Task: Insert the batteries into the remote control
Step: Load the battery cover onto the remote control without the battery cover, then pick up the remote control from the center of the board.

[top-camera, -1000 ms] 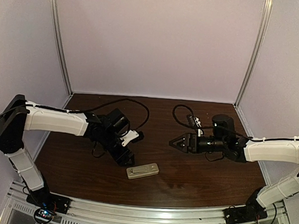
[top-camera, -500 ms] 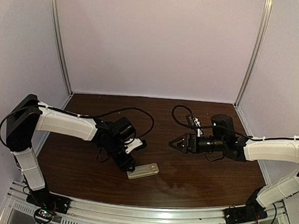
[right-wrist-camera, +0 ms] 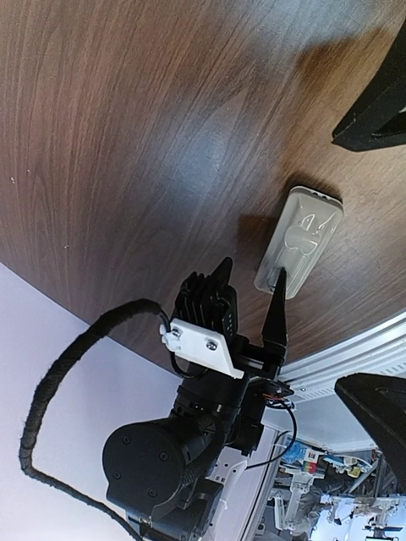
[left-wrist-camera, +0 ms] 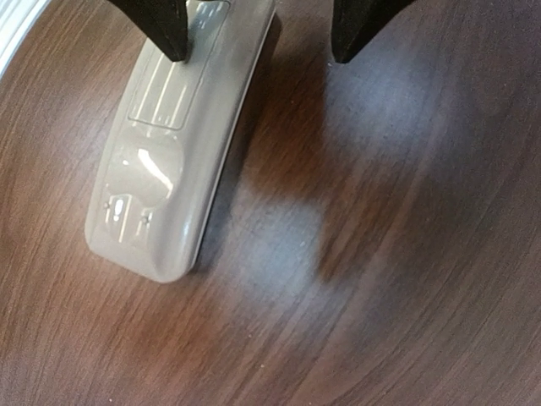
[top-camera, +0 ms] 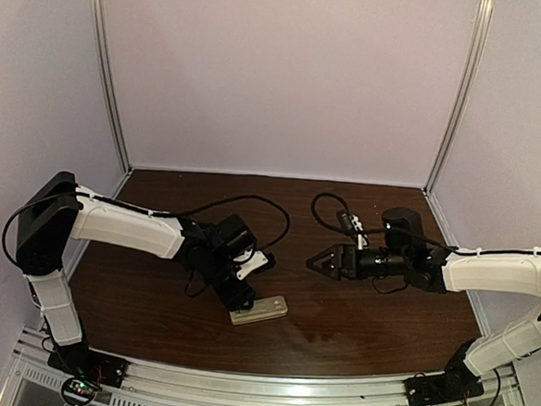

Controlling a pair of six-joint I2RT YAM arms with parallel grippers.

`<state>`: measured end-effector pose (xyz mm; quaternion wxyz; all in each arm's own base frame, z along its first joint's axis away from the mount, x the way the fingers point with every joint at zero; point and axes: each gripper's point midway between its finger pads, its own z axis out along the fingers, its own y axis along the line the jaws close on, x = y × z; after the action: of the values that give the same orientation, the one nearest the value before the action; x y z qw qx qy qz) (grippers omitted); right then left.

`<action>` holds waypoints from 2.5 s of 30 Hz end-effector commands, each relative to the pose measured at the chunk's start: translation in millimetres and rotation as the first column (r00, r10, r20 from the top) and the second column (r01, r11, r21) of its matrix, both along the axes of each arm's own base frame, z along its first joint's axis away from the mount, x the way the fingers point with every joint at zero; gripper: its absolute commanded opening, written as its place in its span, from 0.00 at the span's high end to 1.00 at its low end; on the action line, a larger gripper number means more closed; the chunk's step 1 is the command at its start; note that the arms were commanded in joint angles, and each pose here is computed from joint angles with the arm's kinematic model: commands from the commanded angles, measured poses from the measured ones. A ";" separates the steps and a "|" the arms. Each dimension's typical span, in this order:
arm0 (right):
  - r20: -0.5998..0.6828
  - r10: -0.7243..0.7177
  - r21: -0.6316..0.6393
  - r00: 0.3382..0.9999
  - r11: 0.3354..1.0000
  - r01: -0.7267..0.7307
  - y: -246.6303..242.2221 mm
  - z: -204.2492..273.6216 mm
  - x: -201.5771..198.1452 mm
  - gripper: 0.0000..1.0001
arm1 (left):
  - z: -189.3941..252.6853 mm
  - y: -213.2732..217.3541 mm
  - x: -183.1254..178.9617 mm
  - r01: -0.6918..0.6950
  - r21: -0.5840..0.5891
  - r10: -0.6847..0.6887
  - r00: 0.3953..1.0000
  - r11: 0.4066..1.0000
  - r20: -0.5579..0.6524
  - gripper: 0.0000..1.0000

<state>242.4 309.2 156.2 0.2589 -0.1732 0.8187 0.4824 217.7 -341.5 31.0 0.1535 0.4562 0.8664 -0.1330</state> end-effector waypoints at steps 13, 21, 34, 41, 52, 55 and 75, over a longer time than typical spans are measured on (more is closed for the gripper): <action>0.058 -0.009 0.020 0.998 1.000 0.008 0.0 22.8 3.2 0.08 | 1.5 30.9 -7.2 0.017 0.116 -0.012 0.999 0.993 -0.043 0.39; 0.052 0.005 0.022 0.999 1.000 -0.006 3.6 22.1 4.0 0.09 | -16.2 51.3 -11.8 0.024 0.213 -0.014 0.999 0.977 -0.049 0.41; 0.052 0.009 0.018 0.999 1.000 -0.010 4.4 21.5 4.7 0.09 | 5.1 27.9 5.2 0.000 0.108 -0.003 1.000 0.994 0.028 0.39; 0.075 -0.001 0.024 0.997 1.000 -0.001 0.9 29.4 5.2 0.09 | 60.9 -2.7 11.8 0.047 -0.097 -0.037 0.994 0.994 0.101 0.29; 0.113 -0.086 0.090 0.990 0.993 0.076 -26.8 48.2 16.0 0.05 | 40.7 -28.7 -20.6 0.206 -0.143 -0.204 0.979 0.968 0.031 0.26; 0.106 -0.103 0.100 0.989 0.991 0.092 -35.6 48.1 18.3 0.05 | 30.4 -32.2 -16.5 0.214 -0.100 -0.212 0.977 0.972 0.032 0.26; 0.097 -0.139 0.090 0.986 0.987 0.130 -55.4 42.1 25.4 0.05 | -17.0 -36.4 -10.9 0.241 0.090 -0.242 0.970 0.966 0.001 0.49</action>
<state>270.5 257.3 199.0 0.3383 -0.1267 0.7948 0.4876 202.1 -377.1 17.2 0.1231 0.5609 0.8093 -0.1235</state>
